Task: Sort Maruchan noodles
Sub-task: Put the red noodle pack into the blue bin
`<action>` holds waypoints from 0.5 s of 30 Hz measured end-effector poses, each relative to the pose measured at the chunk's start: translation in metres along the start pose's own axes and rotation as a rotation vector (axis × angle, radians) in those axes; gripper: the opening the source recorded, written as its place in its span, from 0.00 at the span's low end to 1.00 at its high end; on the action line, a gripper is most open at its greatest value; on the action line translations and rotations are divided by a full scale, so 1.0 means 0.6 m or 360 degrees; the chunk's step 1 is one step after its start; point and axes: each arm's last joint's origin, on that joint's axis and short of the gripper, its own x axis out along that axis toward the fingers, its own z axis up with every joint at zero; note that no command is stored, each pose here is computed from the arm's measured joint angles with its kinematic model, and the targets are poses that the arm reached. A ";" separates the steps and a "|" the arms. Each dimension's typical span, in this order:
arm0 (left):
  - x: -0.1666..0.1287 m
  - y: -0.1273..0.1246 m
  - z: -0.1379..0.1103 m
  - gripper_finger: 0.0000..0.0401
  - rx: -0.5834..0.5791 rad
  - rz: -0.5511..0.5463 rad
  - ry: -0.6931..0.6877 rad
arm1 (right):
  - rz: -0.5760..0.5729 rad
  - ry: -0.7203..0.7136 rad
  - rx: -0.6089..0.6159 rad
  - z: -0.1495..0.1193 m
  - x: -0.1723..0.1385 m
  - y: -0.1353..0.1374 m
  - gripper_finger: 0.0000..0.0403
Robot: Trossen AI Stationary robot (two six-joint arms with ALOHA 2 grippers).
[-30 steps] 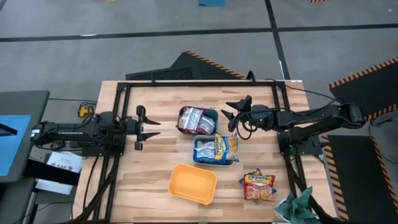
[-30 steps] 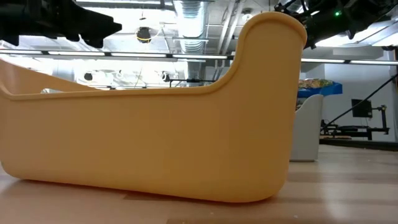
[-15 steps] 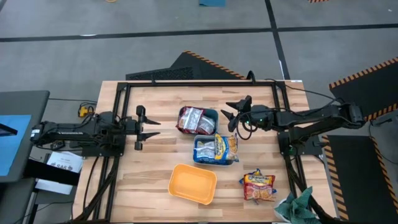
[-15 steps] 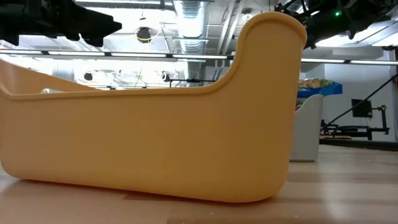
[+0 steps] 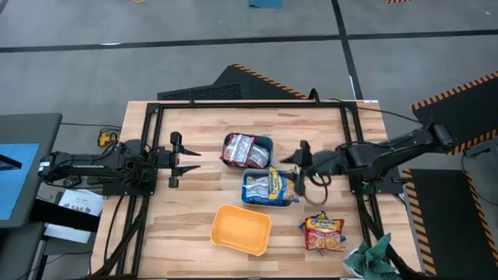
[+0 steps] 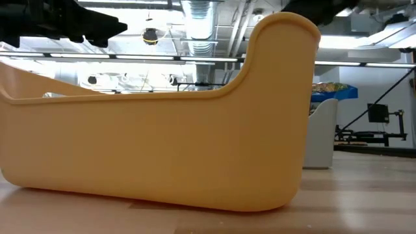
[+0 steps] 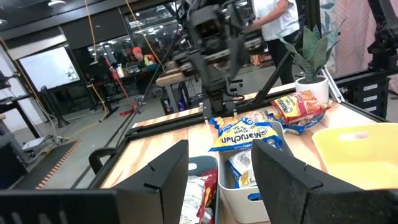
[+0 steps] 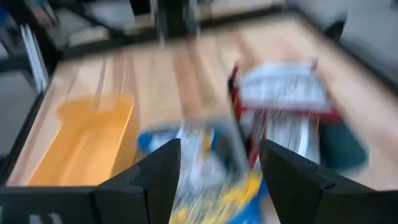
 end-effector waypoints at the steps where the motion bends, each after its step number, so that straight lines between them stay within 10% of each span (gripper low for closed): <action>1: 0.000 0.000 0.000 0.41 0.0000 0.0000 0.0000 | -0.0018 0.0086 0.0022 0.002 -0.007 0.011 0.59; 15: 0.000 0.000 0.000 0.41 -0.0004 -0.0001 0.0002 | -0.0116 0.0740 0.0435 -0.045 -0.056 0.088 0.59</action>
